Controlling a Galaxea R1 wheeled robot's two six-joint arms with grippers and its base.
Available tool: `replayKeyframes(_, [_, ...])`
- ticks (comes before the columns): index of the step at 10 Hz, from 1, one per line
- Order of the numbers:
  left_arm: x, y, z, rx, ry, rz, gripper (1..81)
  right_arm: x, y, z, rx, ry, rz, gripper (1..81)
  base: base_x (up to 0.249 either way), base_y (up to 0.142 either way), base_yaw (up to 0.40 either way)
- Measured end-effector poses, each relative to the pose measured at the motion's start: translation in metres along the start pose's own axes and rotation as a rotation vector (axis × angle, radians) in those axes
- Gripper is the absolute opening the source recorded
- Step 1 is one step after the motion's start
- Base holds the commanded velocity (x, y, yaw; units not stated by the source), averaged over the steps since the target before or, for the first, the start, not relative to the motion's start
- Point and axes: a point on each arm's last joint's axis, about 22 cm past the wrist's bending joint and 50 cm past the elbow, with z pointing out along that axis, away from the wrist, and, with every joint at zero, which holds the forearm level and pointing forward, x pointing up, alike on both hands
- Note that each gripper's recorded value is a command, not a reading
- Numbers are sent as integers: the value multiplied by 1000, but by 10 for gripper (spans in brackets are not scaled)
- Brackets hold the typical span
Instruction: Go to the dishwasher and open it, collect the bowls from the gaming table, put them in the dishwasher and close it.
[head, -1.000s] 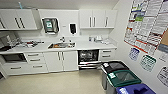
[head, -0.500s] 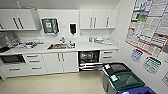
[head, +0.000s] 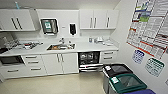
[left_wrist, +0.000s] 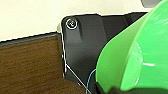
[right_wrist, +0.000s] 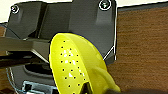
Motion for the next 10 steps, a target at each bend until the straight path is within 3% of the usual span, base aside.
replayKeyframes(6, [-4, 3, 0, -3, -4, -2, 10, -3, 2, -1, -3, -5, 0, 10, 93, 0, 0])
replayKeyframes(8, [-5, -9, -3, 15, -8, -1, 10, 1, -9, 2, 13, 2, 1, 10, 92, 61, 0])
replayKeyframes(10, [-13, 1, -1, 2, -12, -3, 10, -12, 4, -2, -7, -15, 0, 10, 92, 61, 0])
